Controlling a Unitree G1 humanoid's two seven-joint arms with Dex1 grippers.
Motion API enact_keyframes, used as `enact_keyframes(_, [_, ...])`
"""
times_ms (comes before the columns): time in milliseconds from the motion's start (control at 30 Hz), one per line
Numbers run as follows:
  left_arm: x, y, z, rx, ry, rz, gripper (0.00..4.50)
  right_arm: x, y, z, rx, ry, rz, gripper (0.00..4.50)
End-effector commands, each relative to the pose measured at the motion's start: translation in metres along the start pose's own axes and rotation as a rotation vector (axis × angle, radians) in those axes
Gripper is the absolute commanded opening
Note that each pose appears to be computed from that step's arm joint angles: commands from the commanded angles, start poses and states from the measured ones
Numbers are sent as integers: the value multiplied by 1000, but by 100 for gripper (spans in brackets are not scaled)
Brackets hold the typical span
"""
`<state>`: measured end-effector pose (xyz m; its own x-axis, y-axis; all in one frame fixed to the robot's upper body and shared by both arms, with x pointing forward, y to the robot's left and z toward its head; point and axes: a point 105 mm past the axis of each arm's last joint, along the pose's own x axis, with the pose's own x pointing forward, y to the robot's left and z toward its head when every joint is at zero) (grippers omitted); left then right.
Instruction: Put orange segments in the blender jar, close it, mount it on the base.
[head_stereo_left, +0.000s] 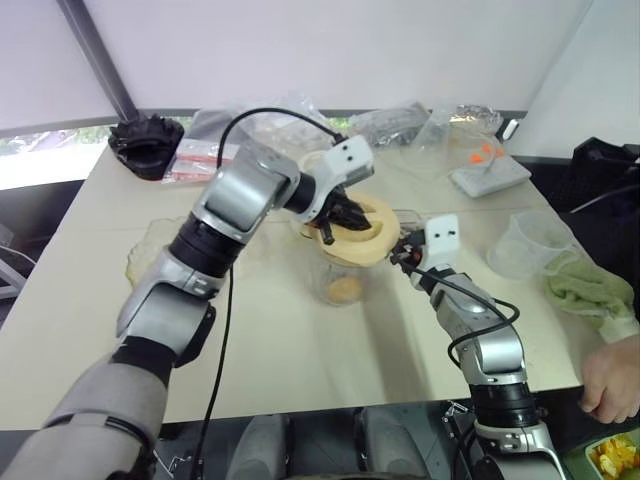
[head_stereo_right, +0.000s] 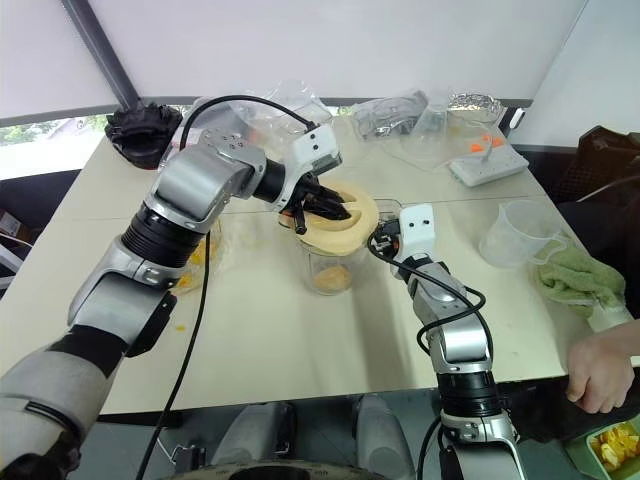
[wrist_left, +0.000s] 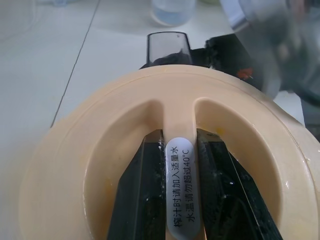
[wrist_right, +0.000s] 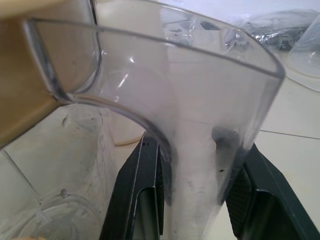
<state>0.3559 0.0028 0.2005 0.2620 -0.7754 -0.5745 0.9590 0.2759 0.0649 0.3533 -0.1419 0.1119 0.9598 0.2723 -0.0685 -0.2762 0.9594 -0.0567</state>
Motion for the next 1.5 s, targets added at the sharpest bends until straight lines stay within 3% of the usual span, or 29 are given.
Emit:
enact_keyframes(33, [8, 25, -75, -240, 247, 190, 24, -2, 13, 37, -101, -151, 54, 96])
enact_keyframes(300, [1, 26, -64, -226, 167, 202, 24, 2, 13, 38, -104, -155, 65, 96])
enact_keyframes(367, [-1, 26, -56, -226, 131, 207, 142, 3, 13, 38, -104, -155, 66, 96])
enact_keyframes(600, [-13, 23, -27, -206, -8, 206, 440, 4, 13, 37, -104, -154, 71, 96])
enact_keyframes(867, [-59, 28, 54, -275, -394, 177, 446, 0, 16, 27, -88, -134, 72, 96])
enact_keyframes(967, [-89, 31, 67, -278, -521, 193, 446, 0, 15, 28, -73, -136, 66, 96])
enact_keyframes(1100, [-113, 37, 56, -283, -580, 253, 446, 0, 12, 33, -67, -145, 59, 96])
enact_keyframes(1233, [-135, 31, 5, -245, -582, 379, 446, -1, 0, 55, -50, -187, 33, 96])
enact_keyframes(1400, [-132, 5, -55, -195, -493, 498, 446, -2, -20, 91, -43, -250, -13, 96])
enact_keyframes(1500, [-124, -4, -72, -155, -435, 549, 446, -3, -30, 102, -43, -262, -30, 96])
